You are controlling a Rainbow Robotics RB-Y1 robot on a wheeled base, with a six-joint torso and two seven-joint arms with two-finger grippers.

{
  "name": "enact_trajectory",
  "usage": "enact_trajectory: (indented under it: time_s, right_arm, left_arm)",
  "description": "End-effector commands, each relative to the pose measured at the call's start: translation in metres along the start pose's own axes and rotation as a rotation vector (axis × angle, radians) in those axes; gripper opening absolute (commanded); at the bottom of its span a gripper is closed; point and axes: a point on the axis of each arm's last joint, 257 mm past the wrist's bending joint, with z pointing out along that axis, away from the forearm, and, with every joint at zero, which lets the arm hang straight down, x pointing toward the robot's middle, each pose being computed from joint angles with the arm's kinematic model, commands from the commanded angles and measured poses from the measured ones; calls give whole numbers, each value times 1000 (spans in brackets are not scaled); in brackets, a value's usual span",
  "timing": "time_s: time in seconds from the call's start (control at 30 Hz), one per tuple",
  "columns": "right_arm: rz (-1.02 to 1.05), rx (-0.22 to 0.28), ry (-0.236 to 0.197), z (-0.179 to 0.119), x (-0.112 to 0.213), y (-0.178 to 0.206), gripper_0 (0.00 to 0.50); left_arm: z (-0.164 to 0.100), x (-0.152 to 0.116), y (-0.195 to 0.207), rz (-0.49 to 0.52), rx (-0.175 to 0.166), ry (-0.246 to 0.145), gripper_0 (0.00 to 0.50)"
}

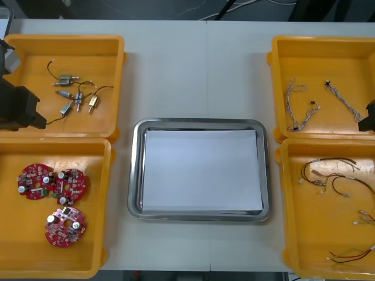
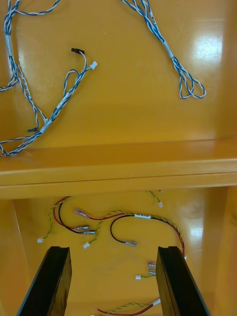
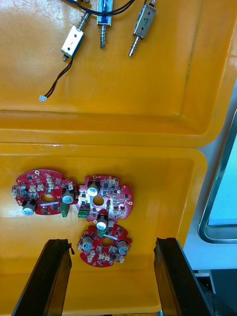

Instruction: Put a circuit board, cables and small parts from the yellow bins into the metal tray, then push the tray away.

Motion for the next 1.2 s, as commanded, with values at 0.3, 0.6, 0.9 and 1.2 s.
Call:
enact_trajectory:
  time_s: [0.3, 0.6, 0.9, 1.2]
  right_arm:
    - [37, 34, -39, -16, -7, -14, 500]
    - [36, 19, 79, 7, 33, -18, 500]
    - [-49, 46, 189, 16, 77, -43, 500]
    - [-237, 55, 235, 18, 102, -70, 500]
  left_arm:
    - [-5, -1, 5, 48, -6, -18, 500]
    - [9, 18, 3, 131, 14, 45, 500]
    - [-6, 12, 23, 126, -38, 28, 500]
    - [3, 33, 49, 123, -85, 22, 500]
